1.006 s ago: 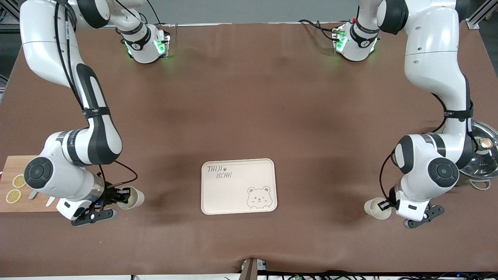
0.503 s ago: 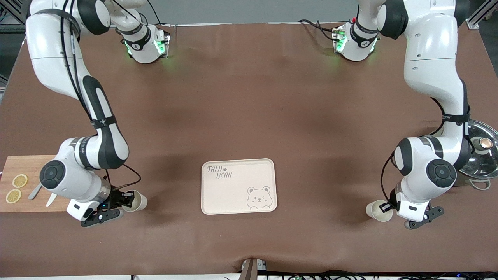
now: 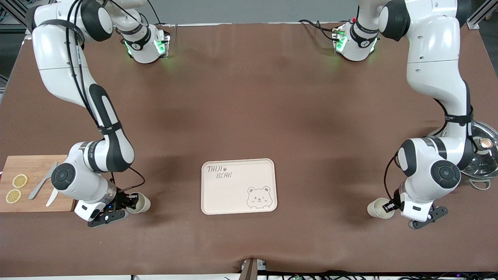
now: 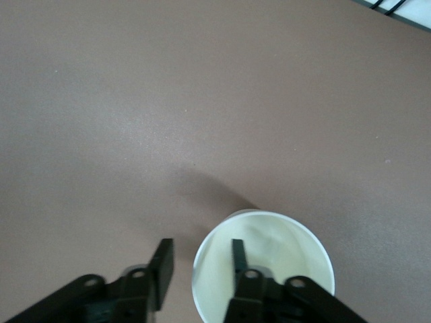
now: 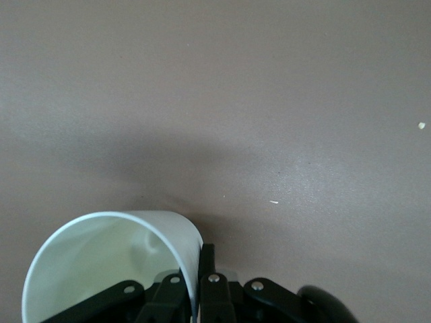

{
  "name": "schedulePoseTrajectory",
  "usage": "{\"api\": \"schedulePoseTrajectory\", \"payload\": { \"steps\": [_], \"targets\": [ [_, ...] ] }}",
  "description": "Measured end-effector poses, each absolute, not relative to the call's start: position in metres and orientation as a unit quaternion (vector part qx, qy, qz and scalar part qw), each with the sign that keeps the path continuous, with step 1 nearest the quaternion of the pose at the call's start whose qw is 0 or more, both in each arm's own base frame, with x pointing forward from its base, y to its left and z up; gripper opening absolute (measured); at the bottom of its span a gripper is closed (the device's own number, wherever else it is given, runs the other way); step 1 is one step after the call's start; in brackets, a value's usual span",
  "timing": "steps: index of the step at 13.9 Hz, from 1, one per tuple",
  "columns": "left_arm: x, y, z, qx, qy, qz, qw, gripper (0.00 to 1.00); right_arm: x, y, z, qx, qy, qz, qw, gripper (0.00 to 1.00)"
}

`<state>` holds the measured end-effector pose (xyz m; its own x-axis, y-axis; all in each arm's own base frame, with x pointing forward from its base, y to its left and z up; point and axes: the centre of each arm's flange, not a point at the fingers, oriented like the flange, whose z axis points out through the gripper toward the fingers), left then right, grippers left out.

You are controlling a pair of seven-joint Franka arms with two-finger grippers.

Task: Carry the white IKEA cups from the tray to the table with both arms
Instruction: 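Lower both cups onto the table and open both grippers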

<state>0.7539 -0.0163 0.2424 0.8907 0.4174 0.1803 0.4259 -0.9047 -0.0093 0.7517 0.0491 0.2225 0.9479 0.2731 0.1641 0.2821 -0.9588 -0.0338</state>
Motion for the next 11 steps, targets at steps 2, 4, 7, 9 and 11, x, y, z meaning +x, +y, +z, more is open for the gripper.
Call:
{"api": "schedulePoseTrajectory", "payload": {
  "steps": [2,4,7,9,11],
  "targets": [
    [0.754,-0.017,0.242,-0.972,-0.216,-0.088,0.024,0.70,0.752,0.049,0.217,-0.986,-0.140,-0.080,0.028,0.04],
    [0.754,-0.019,0.243,-0.972,-0.215,-0.090,0.023,0.91,0.752,0.049,0.212,-0.986,-0.140,-0.083,0.028,0.04],
    [0.756,-0.027,0.246,-0.973,-0.209,-0.095,0.020,1.00,0.752,0.049,0.210,-0.986,-0.140,-0.083,0.028,0.04],
    [0.757,-0.029,0.248,-0.973,-0.208,-0.098,0.020,1.00,0.752,0.049,0.210,-0.986,-0.140,-0.083,0.028,0.18],
    [0.758,-0.028,0.252,-0.973,-0.208,-0.102,0.018,1.00,0.752,0.049,0.210,-0.986,-0.140,-0.083,0.028,0.37]
  ]
}}
